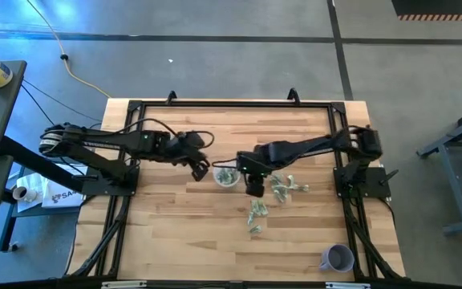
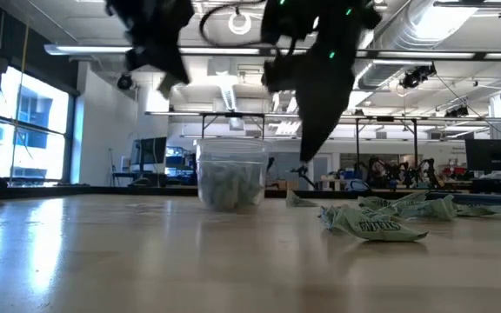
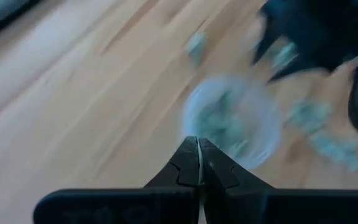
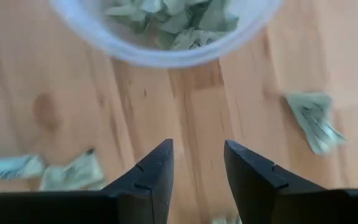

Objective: Pick and place Stevia / Truvia into bins
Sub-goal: Put the white stevia packet into the transparent container

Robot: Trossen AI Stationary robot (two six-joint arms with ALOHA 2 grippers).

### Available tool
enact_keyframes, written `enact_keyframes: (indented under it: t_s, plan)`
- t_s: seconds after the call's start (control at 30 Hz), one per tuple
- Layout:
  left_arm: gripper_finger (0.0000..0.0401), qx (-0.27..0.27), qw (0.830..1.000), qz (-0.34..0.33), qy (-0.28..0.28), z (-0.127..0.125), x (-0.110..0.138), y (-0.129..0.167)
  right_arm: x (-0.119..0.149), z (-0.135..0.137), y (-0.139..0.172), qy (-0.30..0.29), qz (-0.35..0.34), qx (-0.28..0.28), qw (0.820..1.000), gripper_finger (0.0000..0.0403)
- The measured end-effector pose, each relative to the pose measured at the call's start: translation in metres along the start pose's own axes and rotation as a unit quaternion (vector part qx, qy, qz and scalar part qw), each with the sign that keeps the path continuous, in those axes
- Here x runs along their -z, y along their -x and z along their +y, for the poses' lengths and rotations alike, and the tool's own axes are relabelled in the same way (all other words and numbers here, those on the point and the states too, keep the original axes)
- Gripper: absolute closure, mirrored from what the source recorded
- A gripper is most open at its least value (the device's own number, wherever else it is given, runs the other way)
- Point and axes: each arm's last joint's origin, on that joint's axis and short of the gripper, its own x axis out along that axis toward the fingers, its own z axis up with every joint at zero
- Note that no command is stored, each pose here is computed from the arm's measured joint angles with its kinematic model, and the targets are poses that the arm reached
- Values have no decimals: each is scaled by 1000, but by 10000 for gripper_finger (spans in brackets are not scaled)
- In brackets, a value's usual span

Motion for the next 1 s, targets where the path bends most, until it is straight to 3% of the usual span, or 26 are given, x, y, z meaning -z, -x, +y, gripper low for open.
enact_keyframes:
  t_s: [0.2,0.4,0.53,0.63,0.8,0.93,1.0]
  plan:
    - [368,91,994,-55,-22,-6,-27,-32,45,3,30,-24,37,49,998,256]
    - [364,159,987,-3,-27,-7,-27,-68,85,-5,51,-102,-3,65,993,245]
    - [357,185,982,37,-26,-15,-18,-88,91,-17,51,-133,-45,44,989,235]
    - [332,176,983,27,-32,-21,-16,-98,89,-25,43,-128,-54,26,990,225]
    - [263,161,986,21,-23,-21,-19,-89,81,-36,44,-85,-79,20,993,204]
    - [213,156,986,62,-19,-15,-25,-47,71,-43,45,-15,-118,25,993,187]
    - [199,128,988,77,-28,-10,-18,-22,64,-49,39,14,-137,29,990,181]
